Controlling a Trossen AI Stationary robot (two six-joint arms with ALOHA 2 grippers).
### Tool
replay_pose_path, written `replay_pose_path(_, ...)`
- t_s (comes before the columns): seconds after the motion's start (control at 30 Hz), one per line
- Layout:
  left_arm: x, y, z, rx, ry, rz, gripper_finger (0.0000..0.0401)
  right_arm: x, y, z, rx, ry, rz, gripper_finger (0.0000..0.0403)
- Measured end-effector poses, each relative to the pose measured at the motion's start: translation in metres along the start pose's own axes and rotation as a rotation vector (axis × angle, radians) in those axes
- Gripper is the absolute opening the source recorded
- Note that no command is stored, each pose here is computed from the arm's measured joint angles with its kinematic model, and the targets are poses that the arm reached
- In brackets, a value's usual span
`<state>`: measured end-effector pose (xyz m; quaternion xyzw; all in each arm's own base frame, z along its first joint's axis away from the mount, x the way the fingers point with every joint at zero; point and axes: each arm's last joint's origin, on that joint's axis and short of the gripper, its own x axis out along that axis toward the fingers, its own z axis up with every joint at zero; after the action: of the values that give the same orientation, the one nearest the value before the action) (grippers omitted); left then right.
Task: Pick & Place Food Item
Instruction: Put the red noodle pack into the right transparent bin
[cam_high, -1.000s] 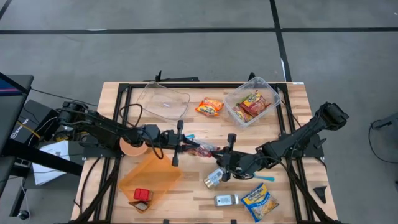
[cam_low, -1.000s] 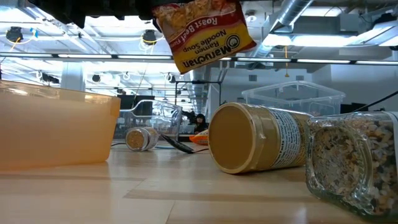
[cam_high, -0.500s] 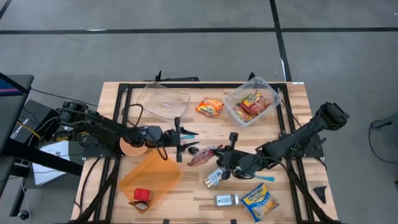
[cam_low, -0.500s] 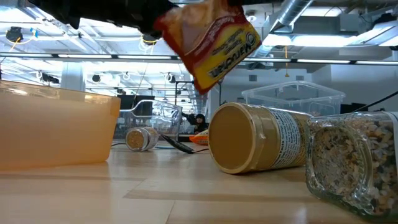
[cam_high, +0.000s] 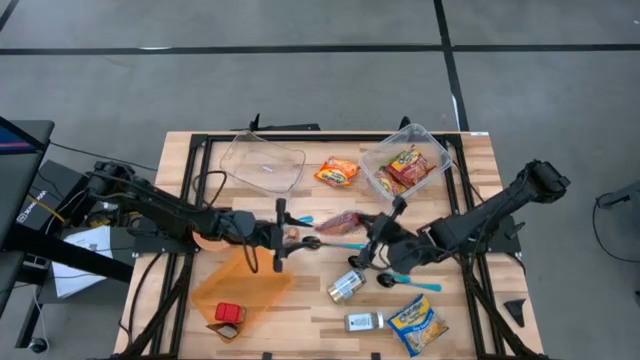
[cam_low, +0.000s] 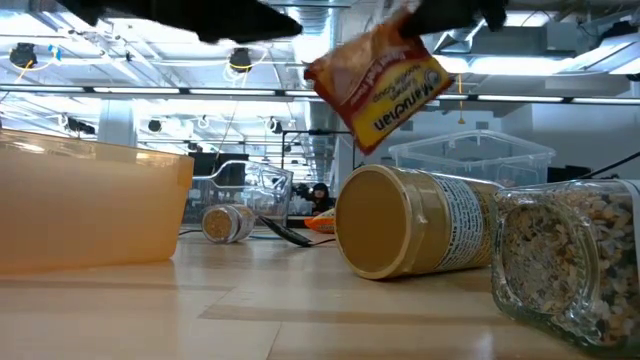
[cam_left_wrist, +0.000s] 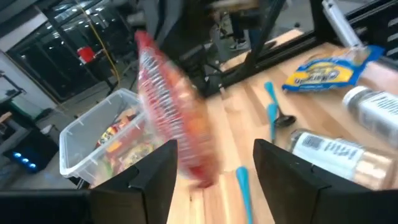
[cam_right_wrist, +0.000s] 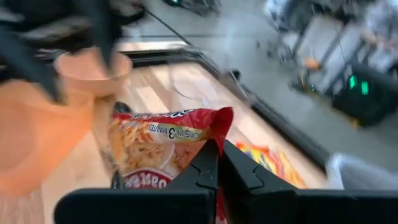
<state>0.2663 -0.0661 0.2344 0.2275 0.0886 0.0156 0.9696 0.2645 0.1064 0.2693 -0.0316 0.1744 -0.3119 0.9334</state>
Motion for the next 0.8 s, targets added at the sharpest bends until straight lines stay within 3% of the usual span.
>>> replay_pose_path(0.37,-0.033,0.009,0.024,-0.087,-0.073,-0.023,0.0169,0.011,-0.062,0.006,0.220,0.174,-0.098,0.0000)
replay_pose_path(0.6,-0.034,0.008,0.023,-0.080,-0.058,-0.031,0.0152,0.010,-0.117,0.029,0.297,0.173,-0.084,0.0000)
replay_pose_path(0.8,-0.034,0.008,0.023,-0.080,-0.059,-0.031,0.0146,-0.003,-0.159,0.034,0.362,0.164,-0.145,0.0000)
